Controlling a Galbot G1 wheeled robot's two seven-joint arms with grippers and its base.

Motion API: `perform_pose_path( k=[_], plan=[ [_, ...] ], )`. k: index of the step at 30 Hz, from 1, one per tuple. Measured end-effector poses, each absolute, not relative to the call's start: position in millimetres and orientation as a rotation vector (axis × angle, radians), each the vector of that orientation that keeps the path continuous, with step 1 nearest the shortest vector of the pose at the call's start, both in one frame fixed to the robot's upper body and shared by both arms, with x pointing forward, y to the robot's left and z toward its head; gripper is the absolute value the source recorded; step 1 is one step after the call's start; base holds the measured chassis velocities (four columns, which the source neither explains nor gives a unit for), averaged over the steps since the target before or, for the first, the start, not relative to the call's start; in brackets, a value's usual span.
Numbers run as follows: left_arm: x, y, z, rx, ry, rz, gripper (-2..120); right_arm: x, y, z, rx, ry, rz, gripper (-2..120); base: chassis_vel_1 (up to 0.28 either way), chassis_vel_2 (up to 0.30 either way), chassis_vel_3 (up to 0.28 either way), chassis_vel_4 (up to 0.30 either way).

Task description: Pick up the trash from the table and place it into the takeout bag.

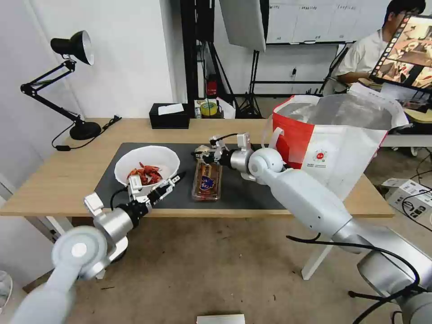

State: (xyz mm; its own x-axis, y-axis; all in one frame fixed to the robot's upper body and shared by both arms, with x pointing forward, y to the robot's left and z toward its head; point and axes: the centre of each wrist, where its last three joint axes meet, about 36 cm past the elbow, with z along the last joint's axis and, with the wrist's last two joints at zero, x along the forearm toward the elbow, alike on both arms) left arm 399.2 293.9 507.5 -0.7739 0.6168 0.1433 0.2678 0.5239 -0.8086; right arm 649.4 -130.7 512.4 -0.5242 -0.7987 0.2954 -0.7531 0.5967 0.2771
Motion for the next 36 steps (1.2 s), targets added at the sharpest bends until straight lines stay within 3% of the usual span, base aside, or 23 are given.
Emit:
perform_pose_path(
  k=[18,36],
  plan=[
    [435.0,265.3,483.9,-0.618,-2.276,1.058,100,645.5,-143.4,505.7,1.219,-2.445,-0.191,0,0.000,0.000,0.000,0.000],
    [449.2,245.3,473.4,-0.508,-2.275,1.108,100,636.7,-151.0,492.6,1.200,-2.444,-0.224,0,0.000,0.000,0.000,0.000]
  ],
)
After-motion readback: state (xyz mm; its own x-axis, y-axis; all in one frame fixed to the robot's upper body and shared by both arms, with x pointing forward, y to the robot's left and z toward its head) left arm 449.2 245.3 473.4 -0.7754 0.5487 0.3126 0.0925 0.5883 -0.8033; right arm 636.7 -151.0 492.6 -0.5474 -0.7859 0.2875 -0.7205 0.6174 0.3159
